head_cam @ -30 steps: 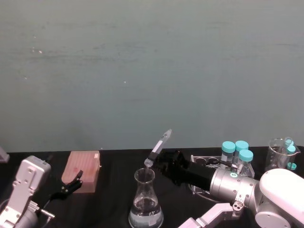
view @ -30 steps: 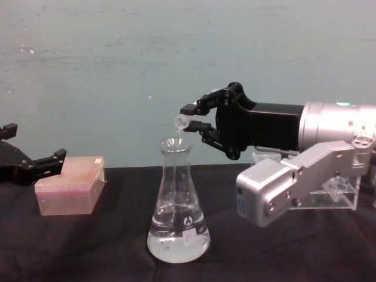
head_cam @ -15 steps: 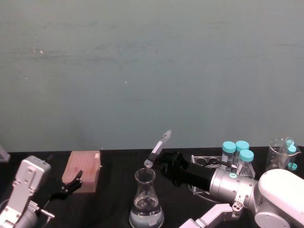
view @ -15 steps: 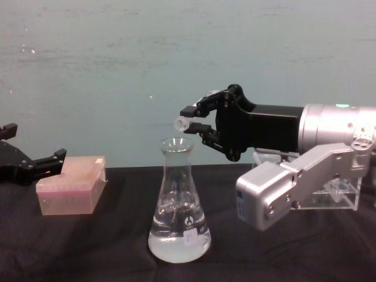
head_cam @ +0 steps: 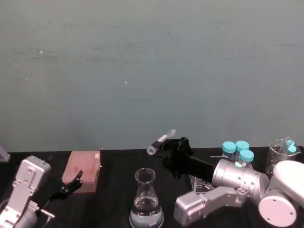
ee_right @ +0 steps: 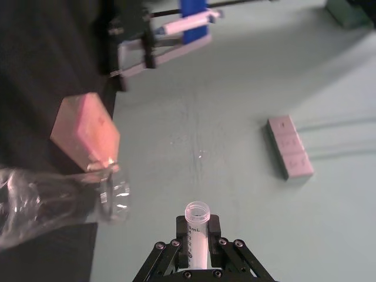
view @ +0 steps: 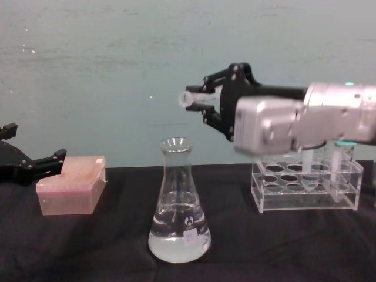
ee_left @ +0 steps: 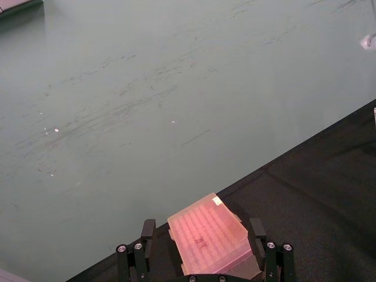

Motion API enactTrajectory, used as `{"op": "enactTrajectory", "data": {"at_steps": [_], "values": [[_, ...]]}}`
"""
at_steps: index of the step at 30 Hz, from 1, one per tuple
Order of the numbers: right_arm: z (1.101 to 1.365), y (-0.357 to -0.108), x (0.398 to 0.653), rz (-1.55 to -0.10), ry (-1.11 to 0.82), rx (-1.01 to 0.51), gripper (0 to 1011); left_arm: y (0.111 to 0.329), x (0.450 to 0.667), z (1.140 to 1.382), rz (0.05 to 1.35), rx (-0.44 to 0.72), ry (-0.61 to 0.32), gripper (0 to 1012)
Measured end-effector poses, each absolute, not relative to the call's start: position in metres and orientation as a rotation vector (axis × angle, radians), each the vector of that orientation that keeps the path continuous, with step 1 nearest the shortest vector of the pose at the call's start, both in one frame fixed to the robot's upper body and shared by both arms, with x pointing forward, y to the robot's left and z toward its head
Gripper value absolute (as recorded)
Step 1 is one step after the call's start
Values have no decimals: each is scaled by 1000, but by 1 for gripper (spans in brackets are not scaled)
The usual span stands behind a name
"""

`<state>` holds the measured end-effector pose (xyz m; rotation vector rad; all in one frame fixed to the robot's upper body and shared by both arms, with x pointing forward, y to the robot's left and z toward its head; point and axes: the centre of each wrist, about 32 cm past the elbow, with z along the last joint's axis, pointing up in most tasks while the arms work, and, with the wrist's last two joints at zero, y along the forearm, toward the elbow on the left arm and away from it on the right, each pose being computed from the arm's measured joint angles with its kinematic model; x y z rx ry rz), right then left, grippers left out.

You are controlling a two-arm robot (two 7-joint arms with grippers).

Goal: Pour the liquid from the test tube into the beaker using one hand.

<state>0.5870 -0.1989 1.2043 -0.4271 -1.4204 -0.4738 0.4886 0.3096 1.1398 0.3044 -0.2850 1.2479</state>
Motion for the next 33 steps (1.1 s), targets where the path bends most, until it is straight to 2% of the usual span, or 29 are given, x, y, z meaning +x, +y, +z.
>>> {"op": "enactTrajectory", "data": {"at_steps": [13, 26, 33], "values": [[1224, -216, 575, -675, -893, -235, 190, 310, 489, 1140, 1248, 304, -285, 1000], [1205, -233, 554, -890, -480, -84, 190, 310, 489, 1140, 1248, 305, -285, 1000], [1196, -238, 549, -954, -363, -74, 190, 310, 489, 1140, 1248, 304, -285, 1000]]}}
